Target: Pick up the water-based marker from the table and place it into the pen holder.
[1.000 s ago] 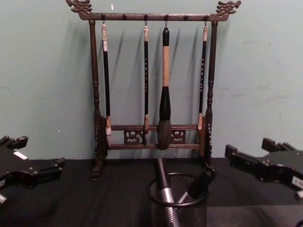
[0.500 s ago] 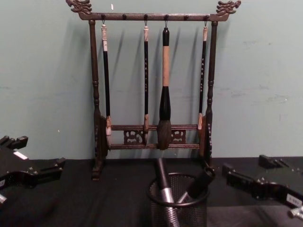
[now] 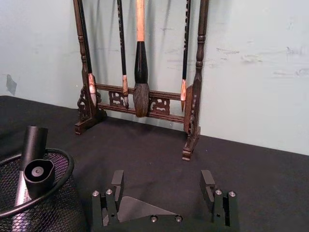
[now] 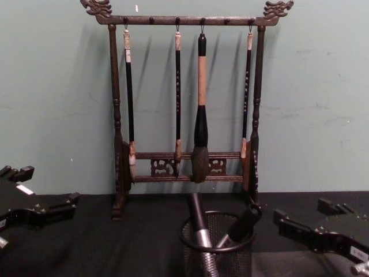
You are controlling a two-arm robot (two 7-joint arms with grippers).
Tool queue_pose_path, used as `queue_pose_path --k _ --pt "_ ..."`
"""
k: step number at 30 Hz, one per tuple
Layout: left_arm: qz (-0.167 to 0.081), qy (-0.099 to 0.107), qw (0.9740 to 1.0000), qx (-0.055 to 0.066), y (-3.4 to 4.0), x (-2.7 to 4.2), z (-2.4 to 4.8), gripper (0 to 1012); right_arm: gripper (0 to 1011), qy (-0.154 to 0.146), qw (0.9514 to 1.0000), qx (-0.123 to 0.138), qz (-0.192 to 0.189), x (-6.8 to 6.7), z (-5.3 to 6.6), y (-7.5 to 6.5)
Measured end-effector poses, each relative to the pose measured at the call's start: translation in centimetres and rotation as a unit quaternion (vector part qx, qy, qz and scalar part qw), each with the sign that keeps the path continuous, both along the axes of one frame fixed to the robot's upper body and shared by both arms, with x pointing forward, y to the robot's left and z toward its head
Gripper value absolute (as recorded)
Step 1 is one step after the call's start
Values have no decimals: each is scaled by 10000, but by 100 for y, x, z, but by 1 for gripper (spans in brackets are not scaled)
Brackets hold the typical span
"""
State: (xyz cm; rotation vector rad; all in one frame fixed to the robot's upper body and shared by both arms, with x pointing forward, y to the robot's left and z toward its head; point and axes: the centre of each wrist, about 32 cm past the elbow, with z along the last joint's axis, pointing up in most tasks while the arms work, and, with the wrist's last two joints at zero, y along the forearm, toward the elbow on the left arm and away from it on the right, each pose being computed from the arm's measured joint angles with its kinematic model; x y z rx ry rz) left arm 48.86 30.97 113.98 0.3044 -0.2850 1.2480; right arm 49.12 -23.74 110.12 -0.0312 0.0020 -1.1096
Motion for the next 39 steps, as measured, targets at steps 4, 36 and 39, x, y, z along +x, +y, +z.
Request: queue_pose_path --k 4,36,39 --pt "0 0 10000 0 0 0 0 1009 1002 -1 10000 -1 2 0 1 -1" --pt "0 0 10000 0 0 0 0 1009 1002 -7 10000 7 15 -1 11 0" --pt "0 0 10000 0 0 0 0 1009 1002 -7 10000 7 16 -1 10 1"
